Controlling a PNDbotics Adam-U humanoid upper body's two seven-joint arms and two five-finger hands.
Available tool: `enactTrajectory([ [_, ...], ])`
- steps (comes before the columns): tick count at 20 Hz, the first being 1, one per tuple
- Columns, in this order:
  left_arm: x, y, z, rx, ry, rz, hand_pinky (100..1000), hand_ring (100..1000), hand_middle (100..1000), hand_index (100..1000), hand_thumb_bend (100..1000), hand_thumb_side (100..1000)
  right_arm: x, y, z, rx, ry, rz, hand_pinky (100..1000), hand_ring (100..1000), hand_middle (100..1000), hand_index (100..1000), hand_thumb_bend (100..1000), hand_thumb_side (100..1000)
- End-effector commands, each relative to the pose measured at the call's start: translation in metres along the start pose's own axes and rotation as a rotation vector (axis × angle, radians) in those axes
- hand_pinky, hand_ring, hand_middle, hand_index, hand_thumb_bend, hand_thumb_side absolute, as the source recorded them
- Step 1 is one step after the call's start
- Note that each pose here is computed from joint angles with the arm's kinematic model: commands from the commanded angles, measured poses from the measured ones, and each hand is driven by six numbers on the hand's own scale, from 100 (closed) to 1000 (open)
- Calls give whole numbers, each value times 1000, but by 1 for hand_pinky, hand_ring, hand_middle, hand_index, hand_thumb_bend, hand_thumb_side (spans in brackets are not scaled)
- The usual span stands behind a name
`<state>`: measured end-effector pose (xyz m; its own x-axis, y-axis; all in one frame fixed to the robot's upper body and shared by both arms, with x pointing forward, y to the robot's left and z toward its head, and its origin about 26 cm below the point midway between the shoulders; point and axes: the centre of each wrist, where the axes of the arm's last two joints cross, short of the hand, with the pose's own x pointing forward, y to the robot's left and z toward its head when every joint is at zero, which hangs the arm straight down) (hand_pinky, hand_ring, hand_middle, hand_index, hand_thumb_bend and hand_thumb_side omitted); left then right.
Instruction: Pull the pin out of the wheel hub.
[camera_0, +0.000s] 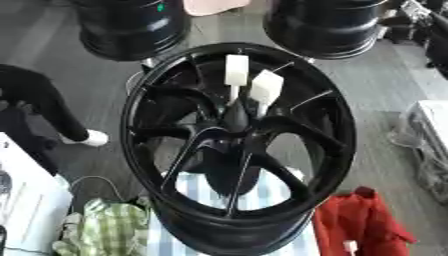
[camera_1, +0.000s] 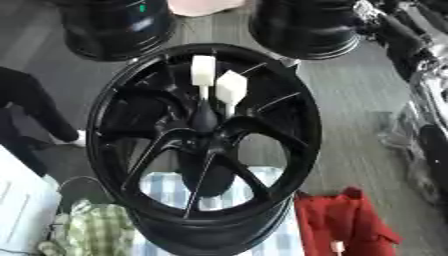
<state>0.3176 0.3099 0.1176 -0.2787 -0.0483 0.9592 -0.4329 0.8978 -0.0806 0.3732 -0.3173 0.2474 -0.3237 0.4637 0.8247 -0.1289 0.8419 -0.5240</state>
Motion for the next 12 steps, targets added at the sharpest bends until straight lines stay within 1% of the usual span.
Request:
enactTrajectory([
  [1,8,2,-4,-14,-29,-21,702,677,672,770,360,691,22,-20,-7,105,-33,171,912,794,809,850,208,557],
  [2,7,3,-4,-14,-29,-21,702,677,672,770,360,691,25,-23,-10,131,-41,198,912,794,809,850,208,557],
  [3,7,2,-4,-16,-28,-22,702,677,671,770,358,693,32,-24,-14,180,-62,235,912,798,808,848,184,545],
  [5,7,2,-3,-19,-25,-26,702,677,671,769,355,694,45,-27,-22,314,-105,321,912,802,809,847,177,509],
  [7,6,2,-3,-21,-23,-29,702,677,671,769,354,695,56,-31,-28,419,-132,400,910,803,807,845,177,497],
  [10,6,2,-3,-24,-22,-30,703,678,672,768,352,696,69,-34,-35,508,-167,482,909,805,806,843,191,468],
  [12,6,2,-3,-26,-20,-31,703,678,671,768,351,697,76,-32,-38,548,-194,520,909,807,807,842,200,453],
])
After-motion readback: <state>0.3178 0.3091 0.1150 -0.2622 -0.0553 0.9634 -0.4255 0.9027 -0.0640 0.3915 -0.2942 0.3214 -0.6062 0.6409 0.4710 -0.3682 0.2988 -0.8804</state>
